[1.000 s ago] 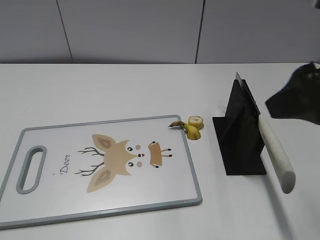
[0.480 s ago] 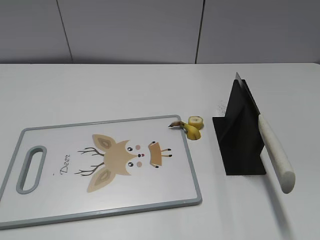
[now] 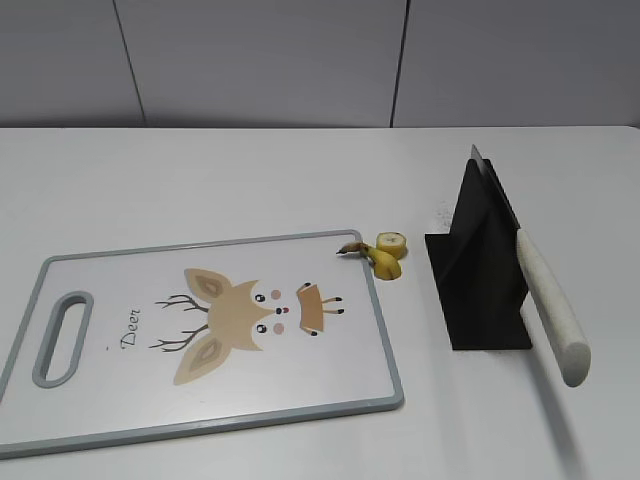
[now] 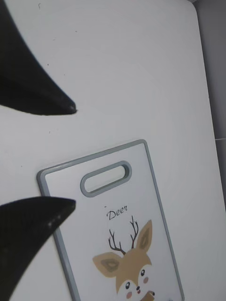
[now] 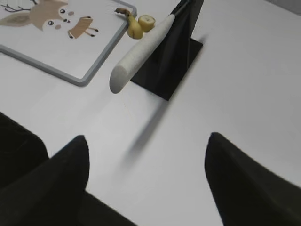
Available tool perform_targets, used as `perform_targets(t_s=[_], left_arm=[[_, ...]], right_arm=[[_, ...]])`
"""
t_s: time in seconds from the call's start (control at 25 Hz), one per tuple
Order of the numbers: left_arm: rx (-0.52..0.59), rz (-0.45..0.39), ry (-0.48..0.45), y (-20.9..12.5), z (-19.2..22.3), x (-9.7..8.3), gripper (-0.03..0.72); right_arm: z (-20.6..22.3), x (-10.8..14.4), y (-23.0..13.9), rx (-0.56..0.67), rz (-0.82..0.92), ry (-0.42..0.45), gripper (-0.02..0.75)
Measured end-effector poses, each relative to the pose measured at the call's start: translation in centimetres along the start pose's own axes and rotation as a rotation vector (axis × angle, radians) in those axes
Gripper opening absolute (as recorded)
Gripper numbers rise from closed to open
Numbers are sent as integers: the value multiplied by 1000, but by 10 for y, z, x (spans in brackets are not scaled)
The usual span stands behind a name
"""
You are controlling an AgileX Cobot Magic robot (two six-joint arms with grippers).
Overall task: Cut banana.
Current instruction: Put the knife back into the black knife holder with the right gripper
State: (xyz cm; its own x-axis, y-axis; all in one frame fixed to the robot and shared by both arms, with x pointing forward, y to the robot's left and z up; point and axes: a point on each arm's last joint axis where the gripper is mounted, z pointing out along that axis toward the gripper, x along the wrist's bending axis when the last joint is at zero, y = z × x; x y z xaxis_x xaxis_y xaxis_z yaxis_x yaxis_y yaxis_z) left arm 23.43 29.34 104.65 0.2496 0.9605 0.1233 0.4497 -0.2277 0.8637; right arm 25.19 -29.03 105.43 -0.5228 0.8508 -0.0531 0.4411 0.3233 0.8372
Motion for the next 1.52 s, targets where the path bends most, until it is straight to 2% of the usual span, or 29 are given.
perform_targets(t_s=[0.36,0.64,1.08,1.24,1.52], left_arm=[[0,0,0,0,0,0,528],[0,0,0,0,0,0,528],[0,0,0,0,0,0,528],[0,0,0,0,0,0,528],[0,0,0,0,0,0,528]], right_arm=[[-17,-1,-10,-121,-13,-32,573],[-18,0,-11,-133,5,-33,573],[-18,2,-11,-113,155,-304,573],[-17,2,-10,-109,185,-358,573],[-17,2,-10,-106,206,-396,573]])
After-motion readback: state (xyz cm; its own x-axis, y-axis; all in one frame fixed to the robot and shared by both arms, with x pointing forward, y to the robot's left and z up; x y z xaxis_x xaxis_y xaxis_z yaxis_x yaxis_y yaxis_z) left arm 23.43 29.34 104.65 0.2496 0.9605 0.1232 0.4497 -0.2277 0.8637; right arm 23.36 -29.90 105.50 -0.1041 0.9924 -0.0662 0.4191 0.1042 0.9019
